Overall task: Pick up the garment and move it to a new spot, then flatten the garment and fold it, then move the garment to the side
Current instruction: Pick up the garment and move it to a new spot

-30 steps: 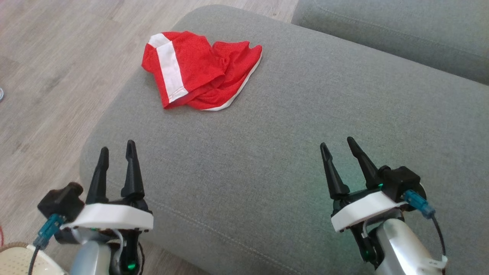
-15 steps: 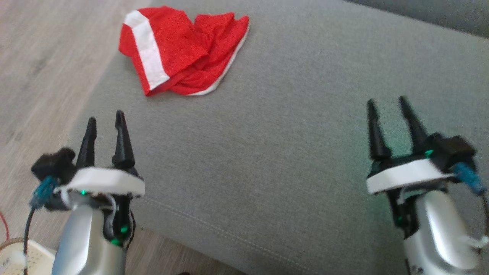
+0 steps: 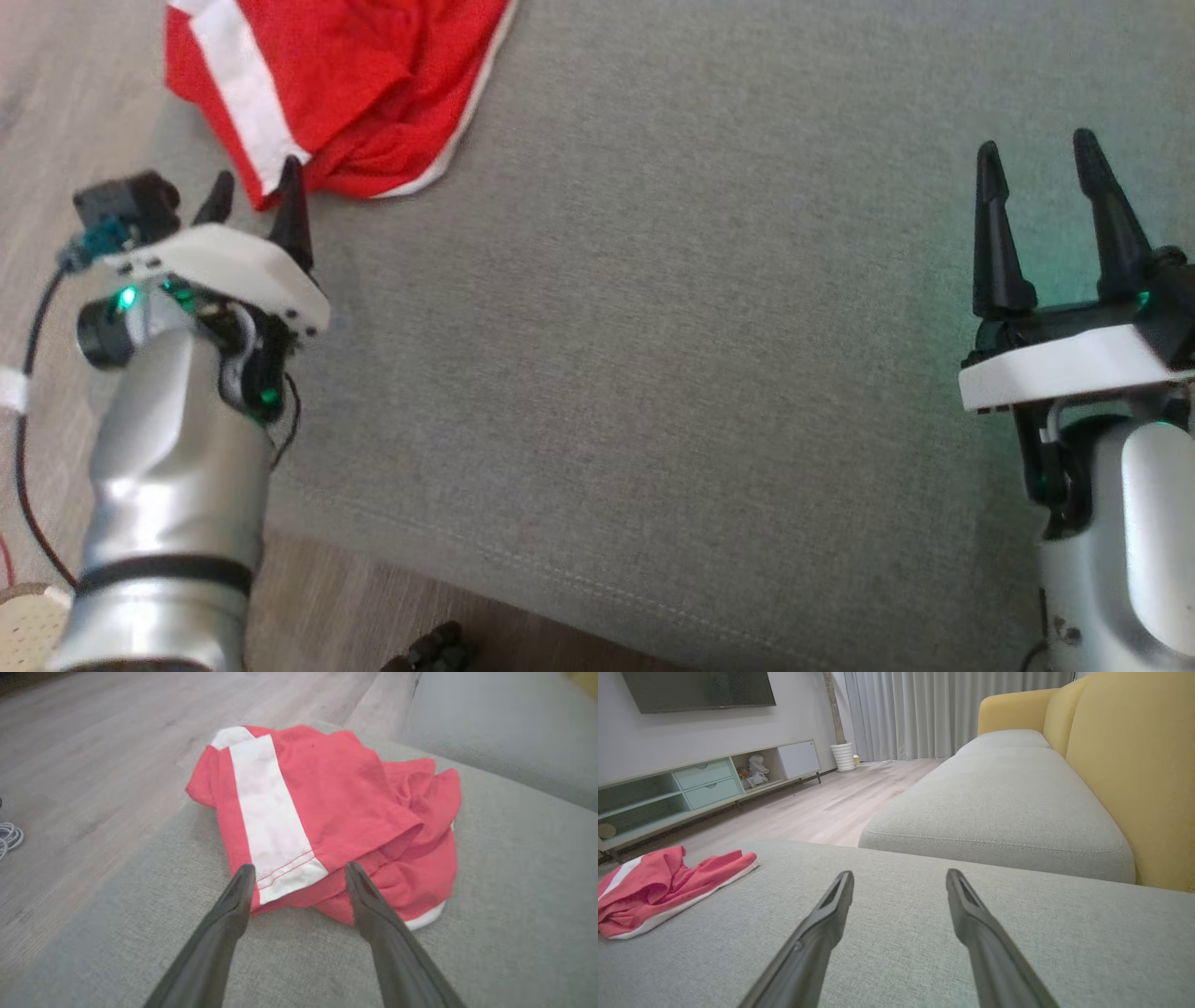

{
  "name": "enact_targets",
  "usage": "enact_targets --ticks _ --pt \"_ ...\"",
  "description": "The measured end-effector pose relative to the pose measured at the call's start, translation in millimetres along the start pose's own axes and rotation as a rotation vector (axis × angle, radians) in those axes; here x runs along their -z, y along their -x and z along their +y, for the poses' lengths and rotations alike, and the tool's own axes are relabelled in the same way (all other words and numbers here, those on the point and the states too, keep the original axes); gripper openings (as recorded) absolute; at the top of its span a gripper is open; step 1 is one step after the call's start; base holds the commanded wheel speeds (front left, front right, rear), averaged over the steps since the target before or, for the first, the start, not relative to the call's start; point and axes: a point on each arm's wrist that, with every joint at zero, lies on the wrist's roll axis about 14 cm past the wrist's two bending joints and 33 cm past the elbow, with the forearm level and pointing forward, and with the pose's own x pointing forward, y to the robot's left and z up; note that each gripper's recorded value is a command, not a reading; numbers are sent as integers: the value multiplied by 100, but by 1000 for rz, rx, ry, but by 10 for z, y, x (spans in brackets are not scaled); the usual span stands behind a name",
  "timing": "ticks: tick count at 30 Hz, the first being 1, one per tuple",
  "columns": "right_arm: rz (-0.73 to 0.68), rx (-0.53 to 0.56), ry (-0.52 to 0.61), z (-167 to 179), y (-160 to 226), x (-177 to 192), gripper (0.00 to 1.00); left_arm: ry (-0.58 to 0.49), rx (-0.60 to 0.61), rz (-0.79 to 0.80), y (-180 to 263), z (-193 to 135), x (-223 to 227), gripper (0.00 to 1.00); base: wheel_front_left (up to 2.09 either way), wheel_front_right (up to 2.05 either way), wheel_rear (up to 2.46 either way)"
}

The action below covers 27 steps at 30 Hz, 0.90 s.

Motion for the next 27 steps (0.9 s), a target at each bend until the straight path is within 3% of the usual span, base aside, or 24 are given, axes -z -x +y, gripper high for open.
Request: enact_targets --ticks 13,14,15,27 --pt "49 70 11 -330 57 193 100 -111 -20 222 -531 -57 398 100 0 0 0" --pt "53 77 12 -356 69 205 100 -114 -18 231 -552 -68 415 58 0 0 0" --pt "55 83 13 -379 80 213 100 -116 -14 238 -570 -77 427 0 0 0 0" --pt "-3 111 -9 -419 222 3 100 -105 82 71 -520 -316 -11 0 0 0 0"
